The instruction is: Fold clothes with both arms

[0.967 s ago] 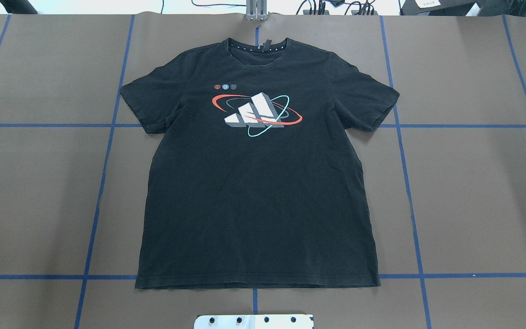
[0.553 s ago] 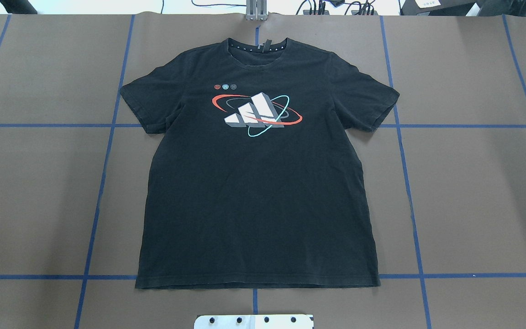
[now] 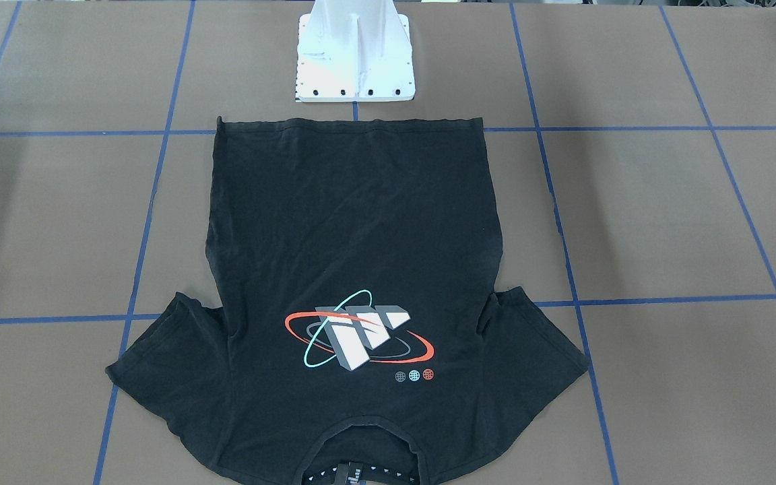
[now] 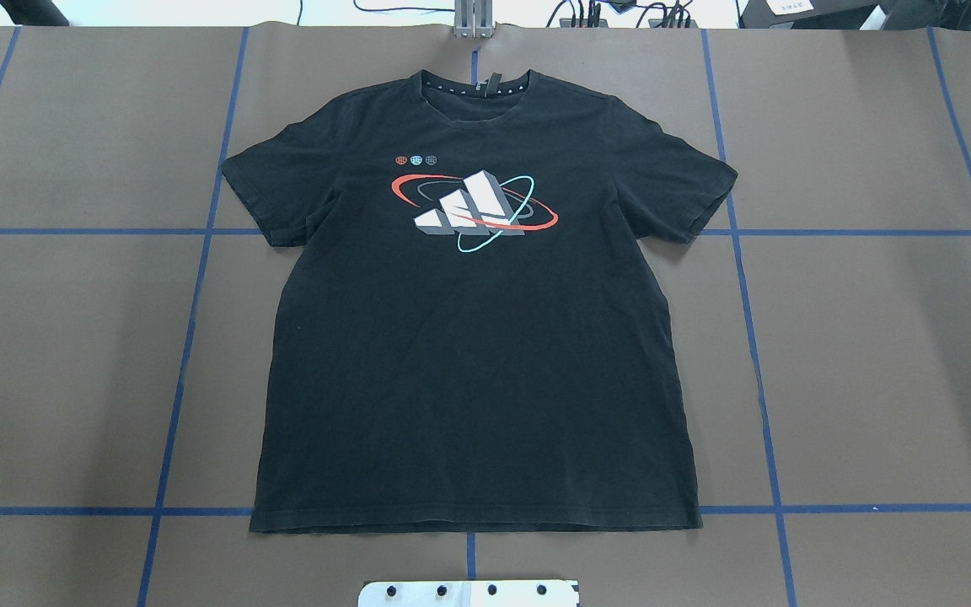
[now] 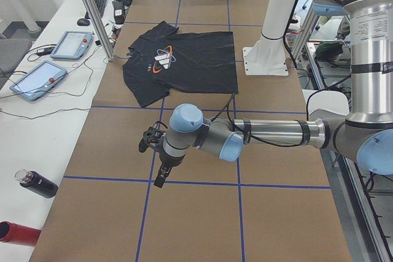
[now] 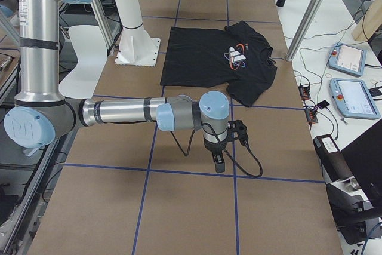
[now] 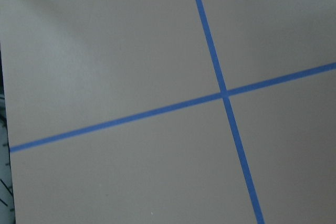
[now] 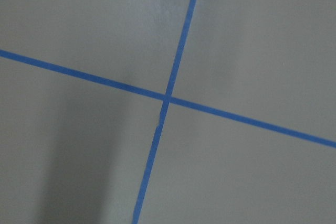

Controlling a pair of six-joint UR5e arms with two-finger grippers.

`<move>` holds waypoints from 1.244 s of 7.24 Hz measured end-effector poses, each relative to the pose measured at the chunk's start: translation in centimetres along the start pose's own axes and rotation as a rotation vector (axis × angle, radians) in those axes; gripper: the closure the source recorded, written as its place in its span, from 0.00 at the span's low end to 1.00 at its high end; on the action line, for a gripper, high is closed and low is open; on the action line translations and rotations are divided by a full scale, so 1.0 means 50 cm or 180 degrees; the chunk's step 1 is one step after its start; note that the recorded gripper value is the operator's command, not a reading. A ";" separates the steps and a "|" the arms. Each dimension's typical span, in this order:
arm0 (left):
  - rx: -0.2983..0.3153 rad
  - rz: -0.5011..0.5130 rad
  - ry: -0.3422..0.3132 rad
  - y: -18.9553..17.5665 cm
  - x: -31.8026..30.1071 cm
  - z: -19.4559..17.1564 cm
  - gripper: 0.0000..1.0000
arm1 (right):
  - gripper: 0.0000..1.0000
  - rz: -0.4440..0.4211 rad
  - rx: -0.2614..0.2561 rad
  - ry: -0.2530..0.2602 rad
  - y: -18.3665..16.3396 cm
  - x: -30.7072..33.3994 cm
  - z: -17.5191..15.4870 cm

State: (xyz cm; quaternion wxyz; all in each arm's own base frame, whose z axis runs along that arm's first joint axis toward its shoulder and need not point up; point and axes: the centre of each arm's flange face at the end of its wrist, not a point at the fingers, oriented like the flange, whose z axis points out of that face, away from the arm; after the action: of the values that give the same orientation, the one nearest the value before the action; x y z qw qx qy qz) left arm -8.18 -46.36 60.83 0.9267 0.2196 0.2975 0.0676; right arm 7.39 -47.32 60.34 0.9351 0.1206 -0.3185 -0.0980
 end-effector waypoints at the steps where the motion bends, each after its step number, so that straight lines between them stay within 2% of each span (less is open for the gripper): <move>1: 0.0197 -0.0003 -0.0003 -0.029 0.008 -0.013 0.01 | 0.00 -0.0101 0.0151 0.0026 -0.017 -0.010 -0.008; 3: 0.0570 0.0144 0.0023 -0.086 0.014 -0.021 0.01 | 0.00 -0.0140 0.0332 0.0020 -0.056 -0.026 -0.029; 4: 0.0693 0.0230 0.0026 -0.121 0.015 -0.018 0.01 | 0.00 -0.0148 0.0362 0.0005 -0.063 -0.031 -0.034; 6: 0.0836 0.0355 0.0040 -0.238 0.014 -0.002 0.01 | 0.00 -0.0187 0.0385 -0.0086 -0.074 -0.045 -0.035; 7: 0.0920 0.0413 0.0053 -0.266 0.020 -0.004 0.01 | 0.00 -0.0260 0.0407 -0.0130 -0.106 -0.075 -0.037; 9: 0.1106 0.0510 0.0173 -0.293 0.071 0.007 0.01 | 0.00 -0.0259 0.0419 -0.0273 -0.228 -0.205 -0.022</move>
State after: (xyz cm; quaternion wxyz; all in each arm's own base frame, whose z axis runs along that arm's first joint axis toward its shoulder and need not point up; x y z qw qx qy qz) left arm -5.17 -58.69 52.70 0.8581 0.3973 0.3112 0.0946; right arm -1.14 -55.32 50.35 0.9059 0.1903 -0.3588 -0.1199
